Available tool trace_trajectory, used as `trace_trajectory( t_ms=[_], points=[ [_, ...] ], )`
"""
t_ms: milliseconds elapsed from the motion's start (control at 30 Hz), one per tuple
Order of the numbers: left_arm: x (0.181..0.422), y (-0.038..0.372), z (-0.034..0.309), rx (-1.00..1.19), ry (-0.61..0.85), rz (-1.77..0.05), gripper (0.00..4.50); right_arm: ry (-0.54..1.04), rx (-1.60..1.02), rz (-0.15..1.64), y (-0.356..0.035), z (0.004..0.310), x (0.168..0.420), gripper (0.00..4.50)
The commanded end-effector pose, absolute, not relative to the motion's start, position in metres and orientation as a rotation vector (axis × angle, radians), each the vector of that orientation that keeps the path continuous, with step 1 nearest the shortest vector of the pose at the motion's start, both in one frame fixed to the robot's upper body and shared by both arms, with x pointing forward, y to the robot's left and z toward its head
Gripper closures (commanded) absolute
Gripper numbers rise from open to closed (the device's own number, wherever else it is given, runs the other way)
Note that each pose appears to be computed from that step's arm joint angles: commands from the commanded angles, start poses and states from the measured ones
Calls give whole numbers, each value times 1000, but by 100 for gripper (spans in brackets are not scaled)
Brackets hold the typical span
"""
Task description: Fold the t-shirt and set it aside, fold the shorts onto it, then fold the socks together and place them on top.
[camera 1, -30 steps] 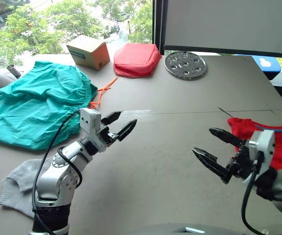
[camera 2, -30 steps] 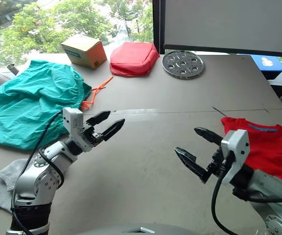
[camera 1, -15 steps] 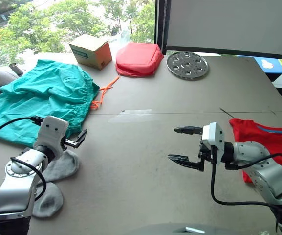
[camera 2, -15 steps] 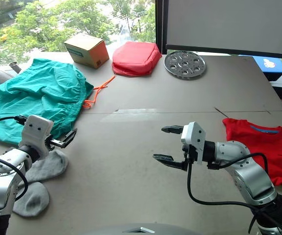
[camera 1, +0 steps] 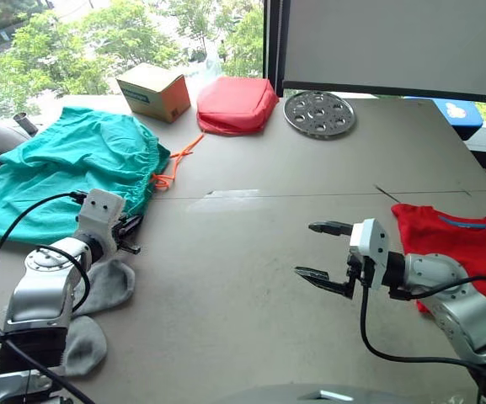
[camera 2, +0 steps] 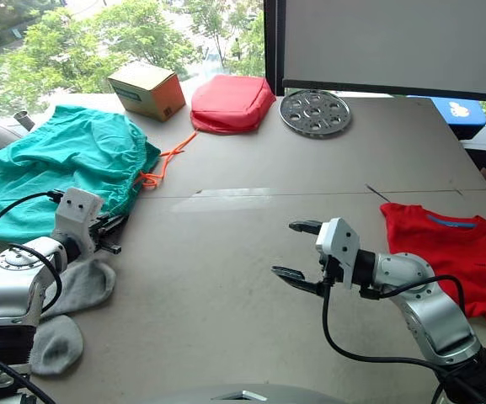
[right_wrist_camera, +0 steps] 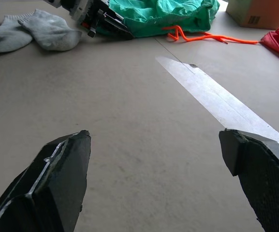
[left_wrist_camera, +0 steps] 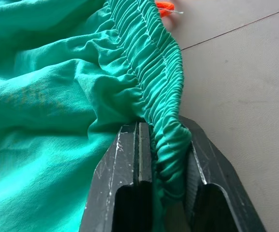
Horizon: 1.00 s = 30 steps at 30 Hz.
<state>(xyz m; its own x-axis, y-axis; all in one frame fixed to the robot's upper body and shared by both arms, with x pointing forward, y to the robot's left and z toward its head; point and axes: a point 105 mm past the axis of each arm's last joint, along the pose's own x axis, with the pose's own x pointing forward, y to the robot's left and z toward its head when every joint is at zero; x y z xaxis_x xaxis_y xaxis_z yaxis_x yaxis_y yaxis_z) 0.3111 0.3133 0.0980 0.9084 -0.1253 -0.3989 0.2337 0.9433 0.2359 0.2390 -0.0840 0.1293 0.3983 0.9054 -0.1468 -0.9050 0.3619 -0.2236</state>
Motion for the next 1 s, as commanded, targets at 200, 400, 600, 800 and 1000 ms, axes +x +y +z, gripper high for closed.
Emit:
trace_trajectory(
  t_ms=[200,400,600,800,1000],
  points=[
    [332,270,119,107,333,-346,447,-60,-324,1089,-87,146,248,0],
    [344,186,128,70,346,-634,447,-48,-371,1035,-96,148,255,0],
    [325,57,109,69,408,-1067,447,-16,-412,932,-120,148,252,0],
    [306,-7,106,76,408,-1280,447,51,-449,859,-148,147,237,0],
    [305,-6,128,29,320,-1363,321,95,-531,884,-155,143,225,0]
  ],
)
